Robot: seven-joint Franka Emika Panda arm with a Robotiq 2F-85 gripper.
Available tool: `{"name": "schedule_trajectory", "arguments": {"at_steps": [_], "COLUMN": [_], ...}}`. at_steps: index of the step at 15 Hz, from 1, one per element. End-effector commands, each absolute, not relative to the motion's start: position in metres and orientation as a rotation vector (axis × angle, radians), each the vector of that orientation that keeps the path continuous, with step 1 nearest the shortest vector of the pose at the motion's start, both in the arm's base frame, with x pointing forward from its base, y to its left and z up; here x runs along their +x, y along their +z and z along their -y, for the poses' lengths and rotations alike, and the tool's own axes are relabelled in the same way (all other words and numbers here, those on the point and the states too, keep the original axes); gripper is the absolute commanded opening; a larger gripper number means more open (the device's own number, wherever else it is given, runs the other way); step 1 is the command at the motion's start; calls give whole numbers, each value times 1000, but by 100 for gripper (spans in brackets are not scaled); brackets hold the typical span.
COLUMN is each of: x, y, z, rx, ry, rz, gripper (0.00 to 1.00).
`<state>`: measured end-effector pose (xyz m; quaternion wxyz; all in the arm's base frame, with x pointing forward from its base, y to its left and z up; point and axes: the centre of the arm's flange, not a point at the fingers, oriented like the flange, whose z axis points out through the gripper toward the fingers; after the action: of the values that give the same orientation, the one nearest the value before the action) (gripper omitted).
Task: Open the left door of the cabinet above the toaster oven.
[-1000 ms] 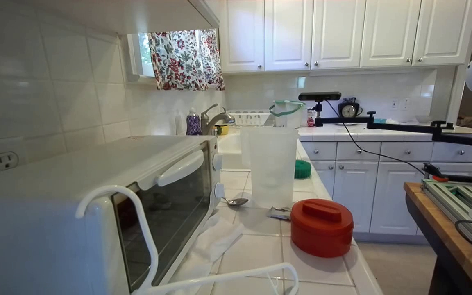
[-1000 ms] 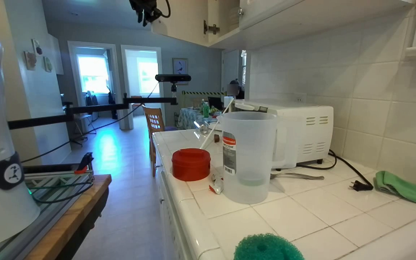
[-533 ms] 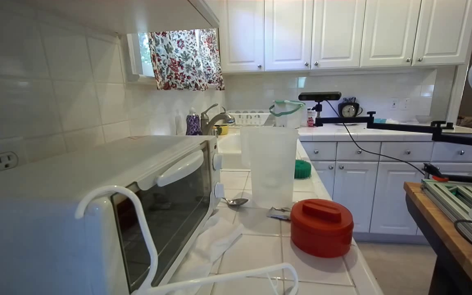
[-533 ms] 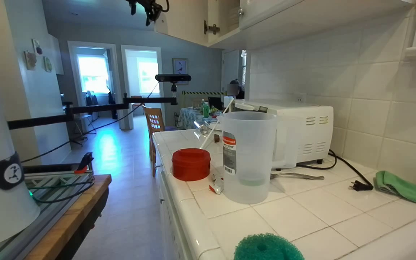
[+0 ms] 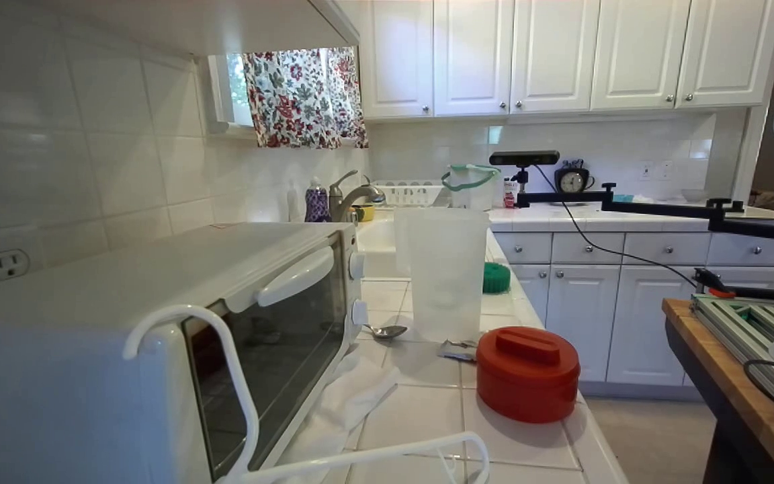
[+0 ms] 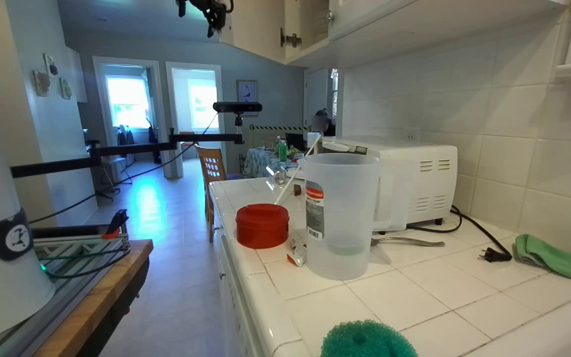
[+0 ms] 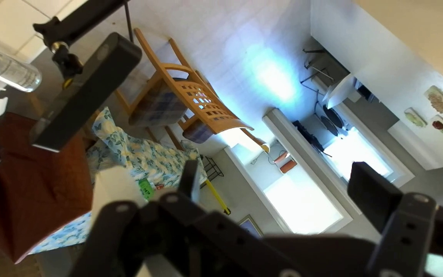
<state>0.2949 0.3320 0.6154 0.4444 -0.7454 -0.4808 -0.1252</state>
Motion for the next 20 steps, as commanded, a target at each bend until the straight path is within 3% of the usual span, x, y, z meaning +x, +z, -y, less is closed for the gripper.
{"name": "schedule_trajectory", "arguments": {"at_steps": [1,20], "x": [308,285], "y": [612,610], "z": [-347,-343], "rx": [-1841,-1837], "ry": [-352,-274], "rz": [1223,1282], "gripper": [100,100]}}
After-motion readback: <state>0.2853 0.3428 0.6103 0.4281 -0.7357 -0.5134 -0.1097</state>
